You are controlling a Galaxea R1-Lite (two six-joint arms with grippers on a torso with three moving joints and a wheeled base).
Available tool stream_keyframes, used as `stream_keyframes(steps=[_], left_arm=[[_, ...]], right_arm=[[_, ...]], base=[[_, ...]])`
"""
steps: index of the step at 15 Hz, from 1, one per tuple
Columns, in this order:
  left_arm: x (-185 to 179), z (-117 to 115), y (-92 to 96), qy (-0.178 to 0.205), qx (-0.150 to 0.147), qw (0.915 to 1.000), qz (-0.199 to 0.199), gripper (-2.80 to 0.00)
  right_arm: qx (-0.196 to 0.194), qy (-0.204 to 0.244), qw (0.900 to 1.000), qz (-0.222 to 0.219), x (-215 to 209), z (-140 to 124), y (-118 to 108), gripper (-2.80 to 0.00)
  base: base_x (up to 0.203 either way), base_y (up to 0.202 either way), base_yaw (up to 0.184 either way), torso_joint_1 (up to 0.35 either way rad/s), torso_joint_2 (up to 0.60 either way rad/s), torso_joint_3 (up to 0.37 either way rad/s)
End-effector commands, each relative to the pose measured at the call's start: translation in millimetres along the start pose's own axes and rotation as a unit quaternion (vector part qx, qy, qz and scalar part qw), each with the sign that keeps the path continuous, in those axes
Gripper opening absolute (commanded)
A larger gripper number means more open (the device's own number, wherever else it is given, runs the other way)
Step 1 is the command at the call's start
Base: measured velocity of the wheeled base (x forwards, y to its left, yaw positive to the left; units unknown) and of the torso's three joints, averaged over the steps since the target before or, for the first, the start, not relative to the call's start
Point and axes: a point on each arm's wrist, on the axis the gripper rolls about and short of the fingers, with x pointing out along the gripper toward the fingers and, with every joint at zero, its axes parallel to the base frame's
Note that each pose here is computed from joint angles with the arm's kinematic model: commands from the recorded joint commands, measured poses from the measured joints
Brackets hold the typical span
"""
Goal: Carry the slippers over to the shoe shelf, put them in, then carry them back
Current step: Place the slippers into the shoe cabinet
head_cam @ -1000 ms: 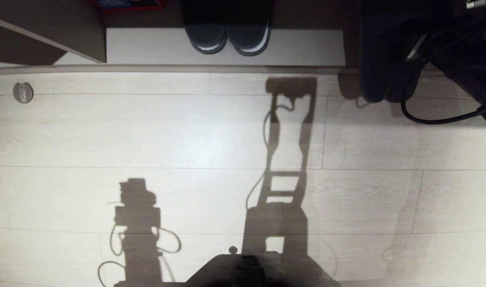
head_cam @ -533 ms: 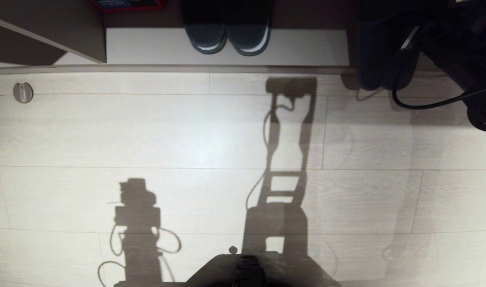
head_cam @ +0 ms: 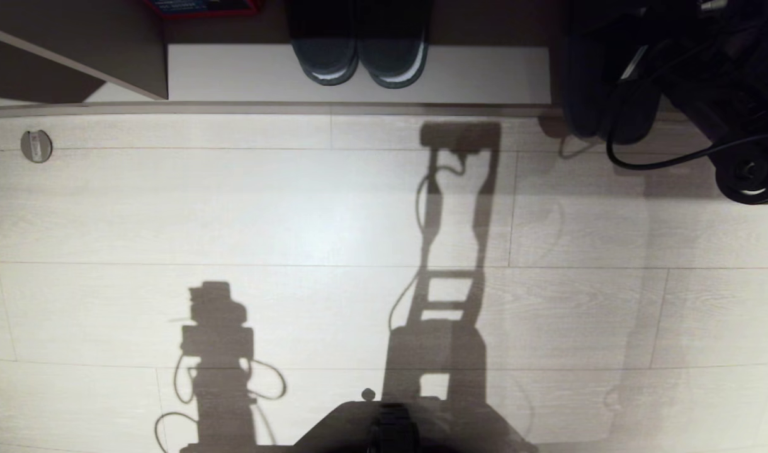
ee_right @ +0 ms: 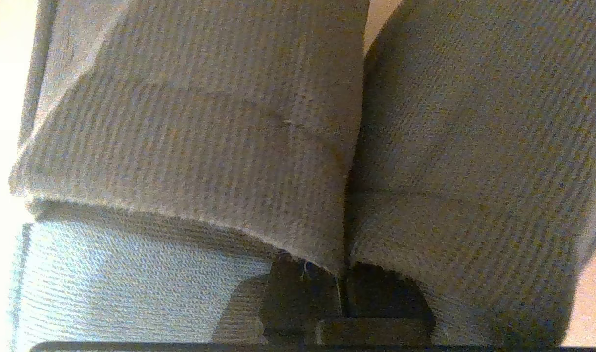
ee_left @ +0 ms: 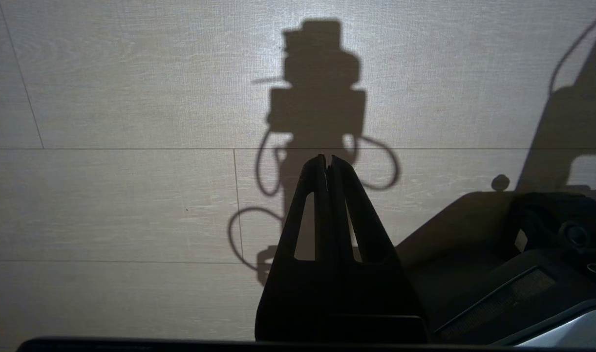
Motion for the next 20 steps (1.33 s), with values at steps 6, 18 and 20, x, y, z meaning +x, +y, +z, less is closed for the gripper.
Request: stream_keyframes(steps=[6, 18, 20], left_arm=[[0, 0, 0.0, 0.0, -0.001, 1.0, 0.0, -2.8], [0, 0, 0.0, 0.0, -0.002, 1.0, 0.0, -2.8], [0, 0, 0.0, 0.0, -0.002, 1.0, 0.0, -2.8]], right_arm=[[0.001, -0.005, 1.0, 0.0, 3, -1, 0, 0.0], [0.005, 0.014, 1.0, 0.001, -32, 10, 7, 0.0], [0.006, 0.019, 1.0, 0.002, -47, 17, 9, 0.0]], base=[[0.0, 0.0, 0.0, 0.0, 0.0, 0.0], [0.0, 0.0, 0.0, 0.0, 0.0, 0.0], [0.0, 0.0, 0.0, 0.0, 0.0, 0.0]])
